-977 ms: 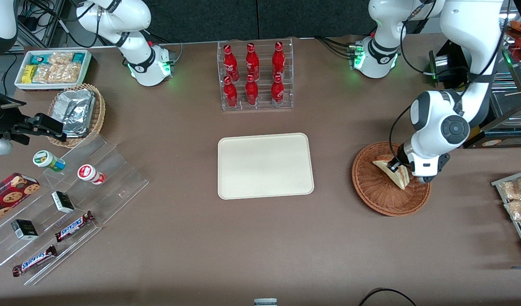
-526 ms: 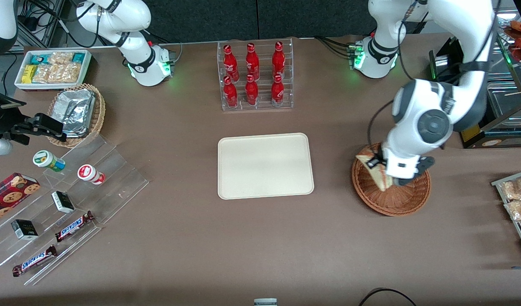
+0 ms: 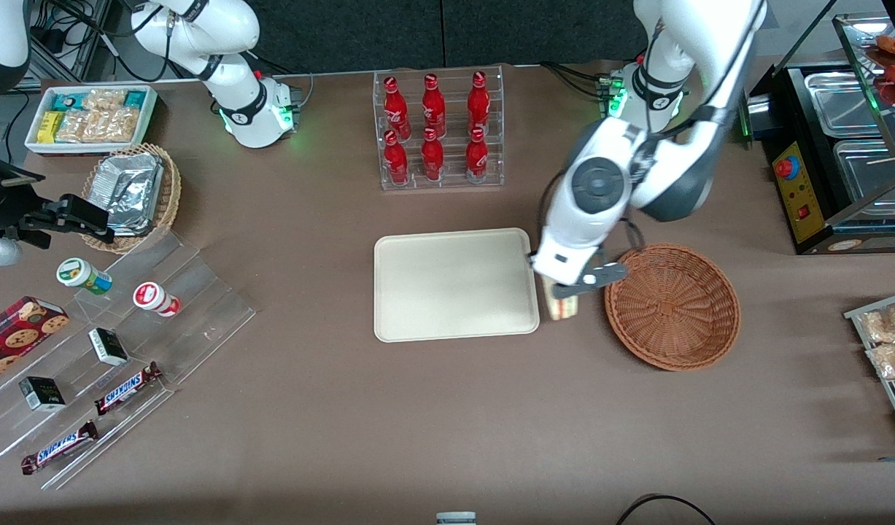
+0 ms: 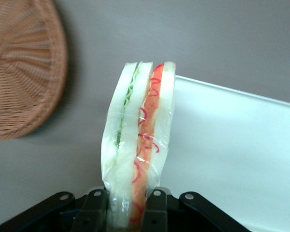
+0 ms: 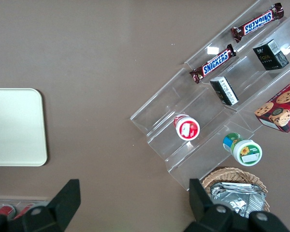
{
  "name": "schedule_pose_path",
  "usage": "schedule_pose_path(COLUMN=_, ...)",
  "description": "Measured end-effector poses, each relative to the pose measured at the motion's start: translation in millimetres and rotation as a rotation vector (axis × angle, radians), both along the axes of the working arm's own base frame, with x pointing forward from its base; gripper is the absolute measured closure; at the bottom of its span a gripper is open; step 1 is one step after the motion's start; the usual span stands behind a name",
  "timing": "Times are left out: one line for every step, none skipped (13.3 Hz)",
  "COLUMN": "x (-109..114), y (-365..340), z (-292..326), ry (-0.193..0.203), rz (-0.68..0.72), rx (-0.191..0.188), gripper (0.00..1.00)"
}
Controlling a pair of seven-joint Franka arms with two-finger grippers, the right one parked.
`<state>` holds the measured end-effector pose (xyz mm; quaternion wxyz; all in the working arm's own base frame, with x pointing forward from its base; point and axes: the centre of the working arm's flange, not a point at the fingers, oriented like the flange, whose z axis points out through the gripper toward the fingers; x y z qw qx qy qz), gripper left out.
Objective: Place sandwich from basket to tray
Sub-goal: 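Lift the sandwich and carry it with the left gripper over the tray, then lower the sandwich onto the tray and open the left gripper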
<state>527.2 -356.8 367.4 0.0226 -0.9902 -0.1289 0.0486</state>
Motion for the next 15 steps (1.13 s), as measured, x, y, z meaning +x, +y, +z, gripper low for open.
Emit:
schedule_pose_path(x=-3, y=-23, z=-7, ry=0.001, rz=-0.031, rx=-0.005, gripper=0.81)
schedule_pose_path(x=-6, y=-44, z=-15, ry=0.004, rz=-0.058, rx=-0.008, gripper=0.81)
schedule_pose_path(x=-8, y=-61, z=-24, ry=0.009, rz=-0.078, rx=-0.010, gripper=0.81)
schedule_pose_path(x=-9, y=-75, z=-33, ry=0.014, rz=-0.094, rx=-0.012, gripper=0.81)
schedule_pose_path(x=-11, y=-87, z=-42, ry=0.019, rz=-0.108, rx=-0.012, gripper=0.81)
schedule_pose_path(x=-14, y=-100, z=-52, ry=0.025, rz=-0.124, rx=-0.011, gripper=0.81)
schedule_pose_path(x=-18, y=-113, z=-60, ry=0.029, rz=-0.141, rx=-0.012, gripper=0.81)
schedule_pose_path(x=-22, y=-125, z=-67, ry=0.031, rz=-0.157, rx=-0.013, gripper=0.81)
schedule_pose_path(x=-25, y=-137, z=-73, ry=0.032, rz=-0.166, rx=-0.015, gripper=0.81)
schedule_pose_path(x=-27, y=-146, z=-79, ry=0.032, rz=-0.169, rx=-0.016, gripper=0.81)
schedule_pose_path(x=-29, y=-154, z=-85, ry=0.033, rz=-0.170, rx=-0.016, gripper=0.81)
schedule_pose_path(x=-31, y=-160, z=-92, ry=0.036, rz=-0.171, rx=-0.014, gripper=0.81)
schedule_pose_path(x=-33, y=-165, z=-99, ry=0.037, rz=-0.171, rx=-0.006, gripper=0.81)
schedule_pose_path(x=-35, y=-167, z=-106, ry=0.031, rz=-0.172, rx=0.011, gripper=0.81)
schedule_pose_path(x=-35, y=-168, z=-112, ry=0.024, rz=-0.173, rx=0.029, gripper=0.81)
